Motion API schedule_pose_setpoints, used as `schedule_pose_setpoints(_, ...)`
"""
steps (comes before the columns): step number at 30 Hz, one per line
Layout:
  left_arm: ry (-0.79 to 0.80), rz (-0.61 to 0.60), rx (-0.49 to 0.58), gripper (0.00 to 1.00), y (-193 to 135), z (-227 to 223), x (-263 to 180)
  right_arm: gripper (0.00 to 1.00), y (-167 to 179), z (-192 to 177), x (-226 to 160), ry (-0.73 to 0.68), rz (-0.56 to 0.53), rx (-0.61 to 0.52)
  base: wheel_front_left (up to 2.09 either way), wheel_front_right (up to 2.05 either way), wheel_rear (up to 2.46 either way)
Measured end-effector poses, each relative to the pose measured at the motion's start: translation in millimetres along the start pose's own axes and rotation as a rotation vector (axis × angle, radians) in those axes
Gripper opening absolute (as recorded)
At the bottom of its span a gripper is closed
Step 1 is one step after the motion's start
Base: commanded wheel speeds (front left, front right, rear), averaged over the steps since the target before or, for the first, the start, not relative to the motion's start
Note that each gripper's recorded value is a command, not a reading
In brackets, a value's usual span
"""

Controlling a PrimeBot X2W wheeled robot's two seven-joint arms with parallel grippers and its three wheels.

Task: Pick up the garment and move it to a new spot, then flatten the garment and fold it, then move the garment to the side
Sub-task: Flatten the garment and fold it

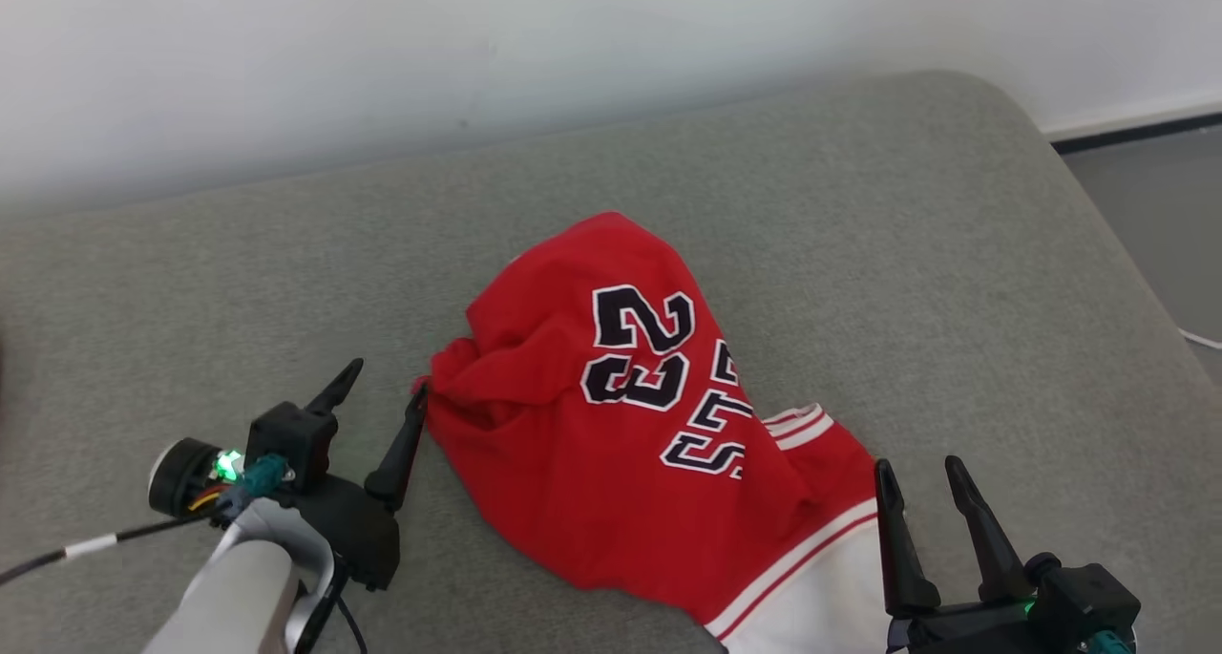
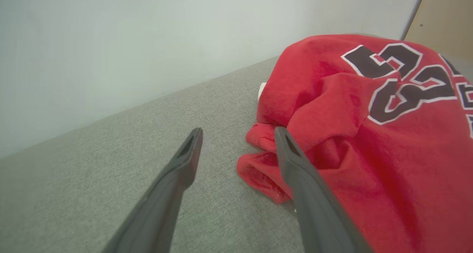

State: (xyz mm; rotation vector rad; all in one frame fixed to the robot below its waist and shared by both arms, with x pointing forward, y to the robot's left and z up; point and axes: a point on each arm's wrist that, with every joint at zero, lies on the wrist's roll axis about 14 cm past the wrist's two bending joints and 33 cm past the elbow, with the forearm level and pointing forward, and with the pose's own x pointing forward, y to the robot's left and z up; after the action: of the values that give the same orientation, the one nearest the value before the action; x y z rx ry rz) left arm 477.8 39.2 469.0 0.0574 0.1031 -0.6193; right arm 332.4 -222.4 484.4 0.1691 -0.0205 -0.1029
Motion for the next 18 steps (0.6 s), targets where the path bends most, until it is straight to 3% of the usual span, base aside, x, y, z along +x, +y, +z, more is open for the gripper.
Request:
schedule_pose_setpoints(12,0.227,-0.123,-0.007,1.0,-18,-46,36,1.0,-26,-9,-13,0.037,-0.094,0.005,0.0,0.0,0.0)
schedule_pose_setpoints(13,0.276,-0.132,-0.021,0.31,-21,-55,35,1.0,-28,-9,-13,0.039,-0.1,0.003,0.0,0.0,0.0)
schedule_pose_setpoints(14,0.276,-0.132,-0.021,0.11,-21,-55,35,1.0,-28,-9,-13,0.039,-0.1,0.003,0.0,0.0,0.0)
schedule_pose_setpoints(15,0.28,-0.135,-0.026,0.0,-22,-56,35,1.0,-28,-9,-14,0.038,-0.103,0.003,0.0,0.0,0.0)
schedule_pose_setpoints(18,0.259,-0.131,-0.033,0.0,-20,-51,35,1.0,-30,-7,-13,0.031,-0.105,-0.001,0.0,0.0,0.0)
